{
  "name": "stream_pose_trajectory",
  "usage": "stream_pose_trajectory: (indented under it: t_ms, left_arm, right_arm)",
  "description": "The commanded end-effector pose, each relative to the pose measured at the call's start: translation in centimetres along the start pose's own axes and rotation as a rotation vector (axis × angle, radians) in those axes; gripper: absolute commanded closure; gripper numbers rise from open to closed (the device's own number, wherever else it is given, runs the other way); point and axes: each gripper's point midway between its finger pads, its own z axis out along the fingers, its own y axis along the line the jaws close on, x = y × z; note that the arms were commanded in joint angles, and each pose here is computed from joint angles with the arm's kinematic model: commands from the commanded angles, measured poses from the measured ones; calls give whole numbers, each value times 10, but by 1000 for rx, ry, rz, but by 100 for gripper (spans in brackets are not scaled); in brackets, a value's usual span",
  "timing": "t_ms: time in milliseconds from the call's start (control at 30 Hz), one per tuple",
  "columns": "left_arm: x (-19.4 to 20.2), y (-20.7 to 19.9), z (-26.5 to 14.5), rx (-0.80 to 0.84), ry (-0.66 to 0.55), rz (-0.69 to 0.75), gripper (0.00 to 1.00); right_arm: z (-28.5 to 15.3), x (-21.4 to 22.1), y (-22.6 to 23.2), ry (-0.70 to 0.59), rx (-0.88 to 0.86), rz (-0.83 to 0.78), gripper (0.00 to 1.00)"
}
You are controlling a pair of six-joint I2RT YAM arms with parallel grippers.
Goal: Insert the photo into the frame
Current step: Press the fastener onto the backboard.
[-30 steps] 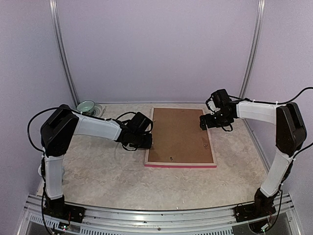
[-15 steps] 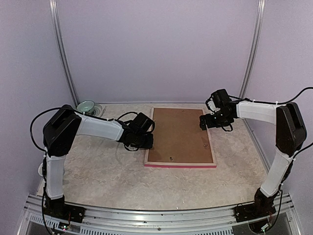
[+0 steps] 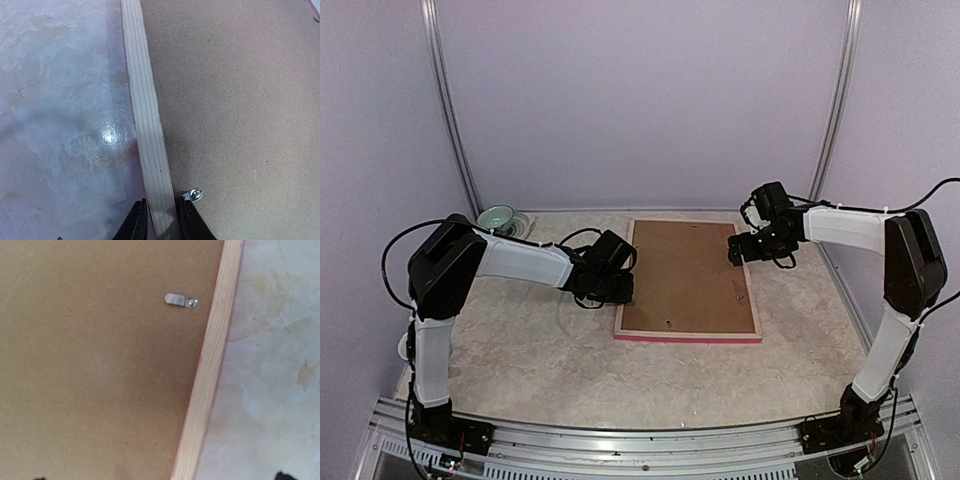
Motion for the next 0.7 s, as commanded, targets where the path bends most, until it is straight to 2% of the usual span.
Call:
stream_pose_trajectory:
  t_ms: [0, 67, 167, 267, 467, 667]
  left_arm:
    - [6, 10, 9, -35, 11, -11, 76]
    - [3, 8, 6, -22, -2, -22, 71]
    - [-7, 9, -5, -10, -42, -46, 50]
    - [-24, 11, -17, 1, -84, -71, 38]
    - [-60, 18, -30, 32, -155, -128, 35]
    - [-99, 11, -27, 74, -196, -141, 34]
  right_arm:
    - [-1, 1, 2, 7, -2, -7, 1]
    - [-3, 1, 0, 8, 9, -6, 1]
    - [-5, 3, -4, 18, 32, 1, 1]
    - [-5, 13, -8, 45, 51, 15, 1]
    - [-6, 37, -9, 82, 45, 46, 1]
    - [-2, 71, -12, 138, 48, 66, 1]
